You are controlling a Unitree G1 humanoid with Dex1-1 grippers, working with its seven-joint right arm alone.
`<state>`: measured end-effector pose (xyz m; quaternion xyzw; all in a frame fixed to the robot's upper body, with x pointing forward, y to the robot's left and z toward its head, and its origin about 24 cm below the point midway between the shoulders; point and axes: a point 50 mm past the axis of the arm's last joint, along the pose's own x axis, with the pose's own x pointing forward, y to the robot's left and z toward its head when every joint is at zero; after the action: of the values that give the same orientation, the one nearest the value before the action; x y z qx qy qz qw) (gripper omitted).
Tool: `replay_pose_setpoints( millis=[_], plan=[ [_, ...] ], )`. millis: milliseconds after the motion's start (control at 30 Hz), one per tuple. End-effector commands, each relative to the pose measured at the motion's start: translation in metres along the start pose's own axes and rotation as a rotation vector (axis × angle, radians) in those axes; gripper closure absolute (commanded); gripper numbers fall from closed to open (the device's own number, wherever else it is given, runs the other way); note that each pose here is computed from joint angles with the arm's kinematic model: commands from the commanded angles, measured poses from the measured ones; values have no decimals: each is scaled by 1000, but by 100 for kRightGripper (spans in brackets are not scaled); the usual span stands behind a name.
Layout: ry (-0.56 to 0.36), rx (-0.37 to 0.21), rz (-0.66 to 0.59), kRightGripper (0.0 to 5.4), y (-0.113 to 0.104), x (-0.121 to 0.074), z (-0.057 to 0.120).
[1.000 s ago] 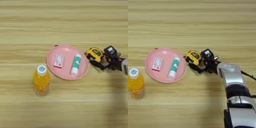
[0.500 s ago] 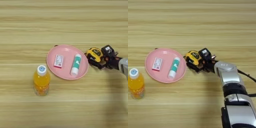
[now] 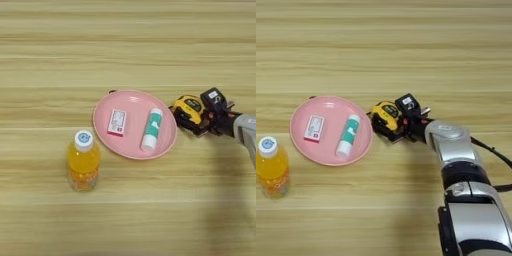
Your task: Move the objects on the table
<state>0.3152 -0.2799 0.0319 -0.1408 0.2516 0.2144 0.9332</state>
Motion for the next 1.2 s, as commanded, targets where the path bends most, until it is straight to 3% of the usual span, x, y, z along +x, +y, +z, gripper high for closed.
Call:
replay_pose_setpoints(
  millis=[33,467,700,1200],
  plan=[
    [-72,-68,-58,4,-16,-4,31],
    [-69,-71,-50,130,-15,-2,30],
    [-76,-75,-51,132,-15,-2,30],
    [-263,-122,-153,132,-33,-16,76]
  ],
)
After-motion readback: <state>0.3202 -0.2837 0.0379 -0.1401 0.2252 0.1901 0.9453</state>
